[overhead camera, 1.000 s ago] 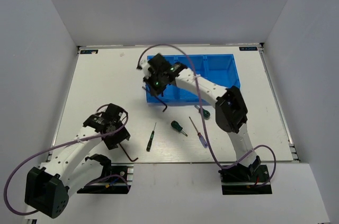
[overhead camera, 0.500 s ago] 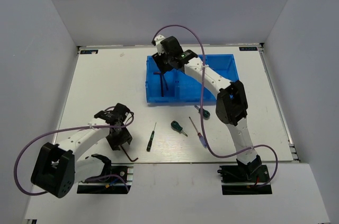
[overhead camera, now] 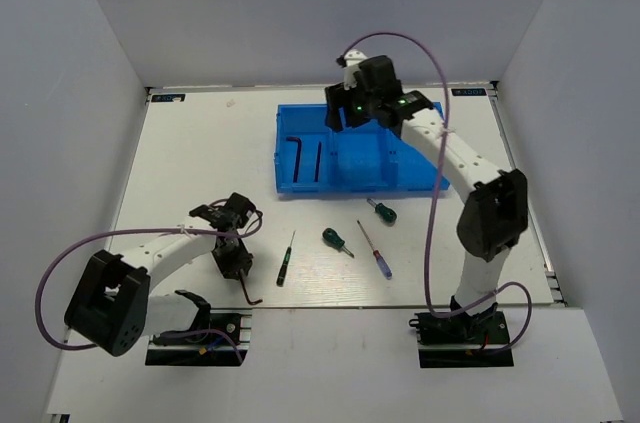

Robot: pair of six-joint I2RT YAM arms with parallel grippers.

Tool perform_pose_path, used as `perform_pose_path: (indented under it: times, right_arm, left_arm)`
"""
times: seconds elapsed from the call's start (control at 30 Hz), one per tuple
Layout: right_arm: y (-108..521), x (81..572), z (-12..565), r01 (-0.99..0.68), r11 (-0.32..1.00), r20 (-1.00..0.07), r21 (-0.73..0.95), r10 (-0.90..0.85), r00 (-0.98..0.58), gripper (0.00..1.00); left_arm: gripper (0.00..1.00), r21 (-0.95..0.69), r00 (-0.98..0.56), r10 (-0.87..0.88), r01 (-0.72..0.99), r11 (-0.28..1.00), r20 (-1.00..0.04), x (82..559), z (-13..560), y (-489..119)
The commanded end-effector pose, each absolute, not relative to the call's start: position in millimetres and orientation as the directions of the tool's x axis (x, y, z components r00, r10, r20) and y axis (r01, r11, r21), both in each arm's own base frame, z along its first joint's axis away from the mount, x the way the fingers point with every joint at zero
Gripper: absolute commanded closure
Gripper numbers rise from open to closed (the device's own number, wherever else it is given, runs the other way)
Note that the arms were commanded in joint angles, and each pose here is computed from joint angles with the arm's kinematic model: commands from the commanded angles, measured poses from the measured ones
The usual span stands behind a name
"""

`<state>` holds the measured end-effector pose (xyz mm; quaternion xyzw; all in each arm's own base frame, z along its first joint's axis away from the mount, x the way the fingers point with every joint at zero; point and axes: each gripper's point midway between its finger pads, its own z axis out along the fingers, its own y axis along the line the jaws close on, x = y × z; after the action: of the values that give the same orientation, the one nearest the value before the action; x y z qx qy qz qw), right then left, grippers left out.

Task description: Sort the tools into containers

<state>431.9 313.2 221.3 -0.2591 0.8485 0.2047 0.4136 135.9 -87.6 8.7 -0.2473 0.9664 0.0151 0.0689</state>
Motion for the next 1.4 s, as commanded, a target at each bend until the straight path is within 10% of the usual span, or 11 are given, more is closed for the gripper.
perform_pose_path:
  times: [0.0, 0.2, 0.33, 0.37, 0.43, 0.47, 0.67, 0.9, 1.17, 1.37]
  right_arm:
    - [290, 421, 229, -0.571, 0.791, -0.804, 0.22, -0.185, -0.565, 0.25]
    - [256, 390, 205, -0.547, 0.789, -0.741, 0.281, -0.184, -0.646, 0.22]
    - [244, 359, 198, -0.635, 0.719, -0.702, 0.281, -0.298, -0.647, 0.2]
    - [243, 351, 198, -0.673, 0.683, -0.701, 0.283, -0.331, -0.631, 0.28]
    - [231, 336, 185, -0.699, 0.665, -0.681, 0.262, -0.386, -0.622, 0.98]
    - [226, 331, 176, -0.716, 0.652, -0.67, 0.248, -0.418, -0.613, 1.0]
    - [199, 284, 128, -0.723, 0.637, -0.562, 0.267, -0.506, -0.654, 0.96]
    - [166, 267, 105, -0.761, 0.634, -0.518, 0.141, -0.608, -0.602, 0.36]
    - [149, 270, 79, -0.748, 0.662, -0.492, 0.048, -0.636, -0.594, 0.33]
    - [156, 280, 63, -0.749, 0.66, -0.488, 0.059, -0.636, -0.598, 0.33]
  left_arm:
    - [0.63, 0.039, -0.879, -0.449, -0.46, 0.887, -0.159, 134, -6, -82]
    - [1.0, 0.016, -0.907, -0.382, -0.391, 0.92, -0.179, 163, 0, -107]
    - [1.0, -0.079, -0.896, -0.3, -0.291, 0.953, -0.326, 213, 45, -133]
    - [1.0, -0.152, -0.865, -0.287, -0.246, 0.957, -0.412, 242, 76, -151]
    - [1.0, -0.199, -0.817, -0.227, -0.14, 0.97, -0.53, 282, 127, -170]
    - [1.0, -0.19, -0.815, -0.199, -0.112, 0.975, -0.544, 293, 133, -176]
    - [1.0, -0.194, -0.726, -0.096, 0.052, 0.98, -0.68, 375, 185, -219]
    - [1.0, -0.062, -0.742, 0.008, 0.067, 0.996, -0.67, 450, 153, -246]
    - [0.5, 0.002, -0.746, 0.023, 0.029, 1.0, -0.665, 478, 135, -245]
    - [0.39, -0.015, -0.705, 0.02, 0.044, 0.999, -0.709, 471, 172, -246]
